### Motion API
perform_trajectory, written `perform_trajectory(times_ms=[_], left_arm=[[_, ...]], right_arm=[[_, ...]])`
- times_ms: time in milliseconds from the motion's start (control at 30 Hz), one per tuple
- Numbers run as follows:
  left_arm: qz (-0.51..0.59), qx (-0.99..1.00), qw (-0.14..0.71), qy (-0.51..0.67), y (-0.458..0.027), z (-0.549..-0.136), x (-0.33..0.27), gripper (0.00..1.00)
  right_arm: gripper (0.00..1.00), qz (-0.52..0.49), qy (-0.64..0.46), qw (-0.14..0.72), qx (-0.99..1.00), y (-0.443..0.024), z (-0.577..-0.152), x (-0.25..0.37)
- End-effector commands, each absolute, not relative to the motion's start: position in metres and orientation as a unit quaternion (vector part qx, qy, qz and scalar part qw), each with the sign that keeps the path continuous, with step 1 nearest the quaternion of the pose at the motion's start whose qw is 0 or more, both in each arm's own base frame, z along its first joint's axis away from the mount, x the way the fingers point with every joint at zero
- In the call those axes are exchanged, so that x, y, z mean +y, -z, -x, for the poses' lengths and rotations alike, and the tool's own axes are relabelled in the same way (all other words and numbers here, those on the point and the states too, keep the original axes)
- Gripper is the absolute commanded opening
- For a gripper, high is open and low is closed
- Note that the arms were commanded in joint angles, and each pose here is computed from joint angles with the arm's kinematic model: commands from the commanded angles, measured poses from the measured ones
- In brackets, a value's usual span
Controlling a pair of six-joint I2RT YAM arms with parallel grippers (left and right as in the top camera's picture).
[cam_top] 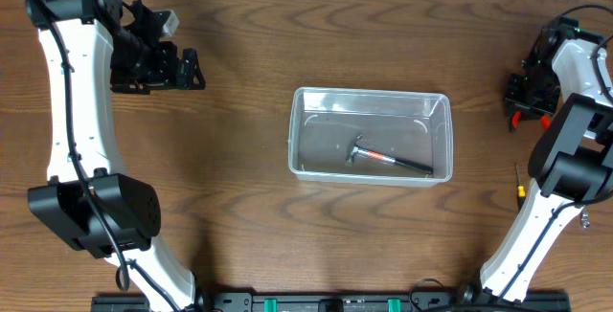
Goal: Pack container
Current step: 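Lower the right gripper and close it on the pliers' handles, then carry the pliers left and lower them into the container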
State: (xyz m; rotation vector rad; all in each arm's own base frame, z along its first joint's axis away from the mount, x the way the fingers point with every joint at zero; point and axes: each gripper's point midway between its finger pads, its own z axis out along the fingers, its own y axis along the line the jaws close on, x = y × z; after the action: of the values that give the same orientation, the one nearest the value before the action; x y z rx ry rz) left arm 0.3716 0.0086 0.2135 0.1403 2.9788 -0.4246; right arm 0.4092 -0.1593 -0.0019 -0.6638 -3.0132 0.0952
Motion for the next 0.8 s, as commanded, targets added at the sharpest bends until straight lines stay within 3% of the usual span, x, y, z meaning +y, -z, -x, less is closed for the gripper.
perform_trajectory(times_ms=[0,100,367,567,767], left_arm=[[-0.049,0.988,0.06,0.136,-0.211,-0.371,0.01,0.98],[-0.049,0.988,0.06,0.136,-0.211,-0.371,0.01,0.98],[-0.049,0.988,0.06,0.136,-0.211,-0.371,0.01,0.98],[-0.049,0.988,0.06,0.136,-0.211,-0.371,0.01,0.98],[-0.049,0.988,0.06,0.136,-0.211,-0.371,0.01,0.98]], right_arm=[[0.23,0.227,-0.045,0.046,-0.972,0.009,-0.398,-0.164],[0.16,0.227,-0.046,0.039,-0.972,0.003,-0.399,-0.165],[0.13,0.228,-0.053,-0.024,-0.972,-0.046,-0.416,-0.17],[0.01,0.187,-0.065,-0.115,-0.973,-0.123,-0.432,-0.16],[0.01,0.061,-0.038,-0.211,-0.975,-0.209,-0.435,-0.1]])
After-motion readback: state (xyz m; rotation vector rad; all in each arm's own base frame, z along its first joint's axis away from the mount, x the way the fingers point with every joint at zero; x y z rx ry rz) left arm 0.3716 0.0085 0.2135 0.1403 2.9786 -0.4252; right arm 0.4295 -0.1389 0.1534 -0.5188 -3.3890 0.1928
